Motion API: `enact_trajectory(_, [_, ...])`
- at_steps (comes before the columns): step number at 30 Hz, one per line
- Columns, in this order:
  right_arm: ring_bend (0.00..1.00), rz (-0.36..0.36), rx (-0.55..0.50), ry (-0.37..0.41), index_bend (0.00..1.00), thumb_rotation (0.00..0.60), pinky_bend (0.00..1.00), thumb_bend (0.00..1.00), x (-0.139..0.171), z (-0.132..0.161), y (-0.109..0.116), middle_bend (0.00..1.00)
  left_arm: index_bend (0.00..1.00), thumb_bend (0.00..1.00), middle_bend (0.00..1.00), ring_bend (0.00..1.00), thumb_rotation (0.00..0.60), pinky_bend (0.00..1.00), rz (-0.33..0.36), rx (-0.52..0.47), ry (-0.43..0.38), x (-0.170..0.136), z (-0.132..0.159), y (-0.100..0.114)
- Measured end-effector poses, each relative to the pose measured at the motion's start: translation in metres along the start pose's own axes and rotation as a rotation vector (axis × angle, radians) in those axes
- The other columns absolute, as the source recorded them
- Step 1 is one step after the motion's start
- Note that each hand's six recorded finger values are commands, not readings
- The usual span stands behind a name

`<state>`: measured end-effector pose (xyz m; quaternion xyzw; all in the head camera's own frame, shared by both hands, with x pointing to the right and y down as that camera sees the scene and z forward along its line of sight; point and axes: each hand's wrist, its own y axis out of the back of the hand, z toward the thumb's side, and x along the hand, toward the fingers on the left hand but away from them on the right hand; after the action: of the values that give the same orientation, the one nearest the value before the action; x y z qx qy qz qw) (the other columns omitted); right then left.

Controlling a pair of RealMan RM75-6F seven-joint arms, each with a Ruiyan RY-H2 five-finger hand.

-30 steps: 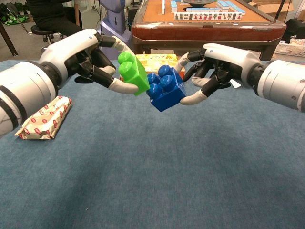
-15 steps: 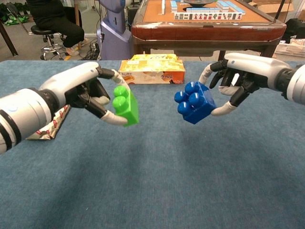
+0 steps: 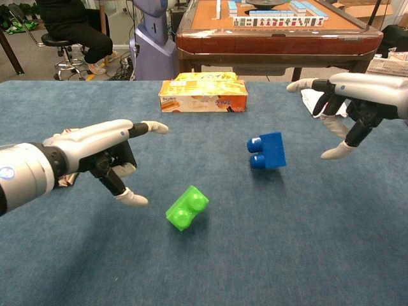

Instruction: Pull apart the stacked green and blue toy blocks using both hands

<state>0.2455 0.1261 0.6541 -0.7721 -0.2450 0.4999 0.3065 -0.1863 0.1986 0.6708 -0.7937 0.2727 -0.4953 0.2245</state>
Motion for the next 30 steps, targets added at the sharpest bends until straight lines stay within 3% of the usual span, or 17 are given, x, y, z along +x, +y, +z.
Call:
enact_trajectory(4, [0.36,-0.062,0.03,-0.032,0.0,0.6,0.55,0.0,0.017,-0.015,0.014,0.36,0.03,0.03,0.64,0.68,0.6,0.93,0.045,0.029,0.019,-0.008,-0.011,0.011])
enact_trajectory(8, [0.25,-0.126,0.071,-0.052,0.02,0.6,0.42,0.0,0.038,-0.033,0.028,0.26,0.1,0.03,0.56,0.55,0.6,0.79,0.124,0.047,0.029,-0.021,-0.027,0.028])
enact_trajectory(11, [0.24,-0.177,0.089,-0.065,0.04,0.6,0.39,0.0,0.056,-0.047,0.038,0.25,0.24,0.03,0.53,0.49,0.6,0.77,0.191,0.055,0.048,-0.034,-0.048,0.042])
enact_trajectory(14, [0.24,-0.233,0.089,-0.08,0.07,0.6,0.37,0.0,0.074,-0.061,0.046,0.25,0.31,0.03,0.49,0.44,0.6,0.71,0.244,0.097,0.092,-0.049,-0.077,0.057])
enact_trajectory(19, [0.24,-0.298,0.07,-0.102,0.11,0.6,0.37,0.0,0.101,-0.087,0.052,0.25,0.32,0.03,0.41,0.34,0.6,0.55,0.307,0.125,0.175,-0.076,-0.126,0.077])
enact_trajectory(23, [0.24,-0.343,0.064,-0.124,0.2,0.6,0.37,0.0,0.12,-0.106,0.053,0.29,0.3,0.03,0.31,0.25,0.6,0.4,0.344,0.216,0.238,-0.107,-0.164,0.096])
enact_trajectory(30, [0.25,-0.38,0.043,-0.162,0.27,0.6,0.37,0.0,0.148,-0.127,0.049,0.32,0.3,0.03,0.3,0.25,0.6,0.39,0.396,0.267,0.344,-0.175,-0.211,0.116])
